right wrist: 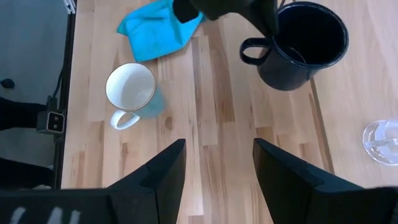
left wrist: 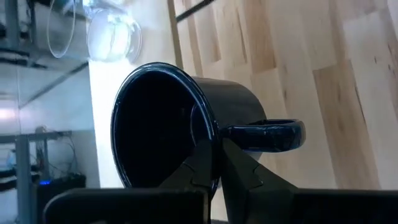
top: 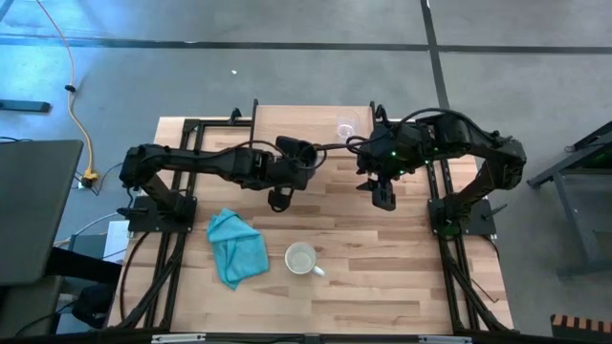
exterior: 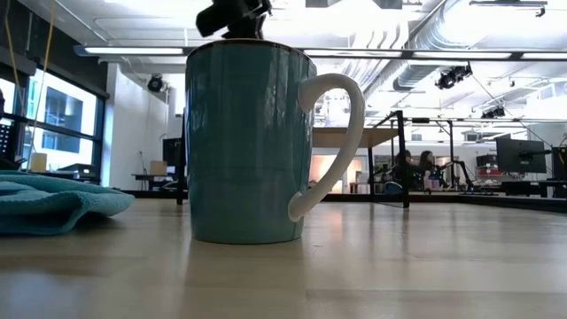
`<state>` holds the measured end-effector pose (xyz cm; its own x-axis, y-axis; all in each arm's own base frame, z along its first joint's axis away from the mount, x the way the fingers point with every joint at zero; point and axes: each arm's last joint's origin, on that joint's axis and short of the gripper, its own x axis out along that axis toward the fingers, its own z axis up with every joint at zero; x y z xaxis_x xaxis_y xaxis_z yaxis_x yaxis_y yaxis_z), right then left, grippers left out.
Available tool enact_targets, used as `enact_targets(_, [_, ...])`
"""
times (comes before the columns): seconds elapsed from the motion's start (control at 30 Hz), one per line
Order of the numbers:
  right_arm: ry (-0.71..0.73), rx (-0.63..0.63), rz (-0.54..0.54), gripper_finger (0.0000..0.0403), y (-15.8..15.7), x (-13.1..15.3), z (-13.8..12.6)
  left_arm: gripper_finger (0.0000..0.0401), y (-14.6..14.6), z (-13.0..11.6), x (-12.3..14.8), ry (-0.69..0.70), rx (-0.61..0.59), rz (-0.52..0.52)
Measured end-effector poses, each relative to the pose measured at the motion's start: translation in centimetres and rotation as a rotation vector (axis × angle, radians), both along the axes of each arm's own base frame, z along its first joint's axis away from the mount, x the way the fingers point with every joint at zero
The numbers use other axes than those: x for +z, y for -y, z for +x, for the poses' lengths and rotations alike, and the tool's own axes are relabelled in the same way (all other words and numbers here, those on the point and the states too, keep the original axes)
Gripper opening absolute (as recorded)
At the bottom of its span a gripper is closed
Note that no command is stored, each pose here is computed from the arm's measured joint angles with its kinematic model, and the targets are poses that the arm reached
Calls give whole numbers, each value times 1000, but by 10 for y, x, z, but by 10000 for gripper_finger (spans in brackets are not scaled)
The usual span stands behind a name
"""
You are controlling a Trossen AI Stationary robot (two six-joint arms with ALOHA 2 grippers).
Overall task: Stack small to large cups/mugs on shelf
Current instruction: Put the dark blue mug on the shelf
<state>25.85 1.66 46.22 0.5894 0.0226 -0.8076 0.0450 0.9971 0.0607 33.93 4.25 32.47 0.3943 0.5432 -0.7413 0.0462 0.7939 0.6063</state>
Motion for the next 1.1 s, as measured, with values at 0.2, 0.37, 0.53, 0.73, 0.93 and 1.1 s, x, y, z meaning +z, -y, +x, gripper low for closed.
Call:
enact_targets(0.2, [42,54,-60,179,-7,3,2,0,-7,-2,4,-4,22,-4])
enact_targets(0.37, [135,120,-89,179,-16,11,0,0,-13,-3,3,-6,36,-8])
enact_targets(0.53, [242,146,-99,179,-20,25,-10,0,-20,-4,4,2,54,-7])
enact_targets(0.73, [289,139,-121,179,-24,34,-24,0,-23,-4,5,-5,52,14])
enact_targets(0.93, [307,108,-125,179,-28,38,-35,0,-24,-2,7,14,43,42])
enact_targets(1.1, [287,93,-133,179,-31,37,-38,0,-24,-1,7,20,50,57])
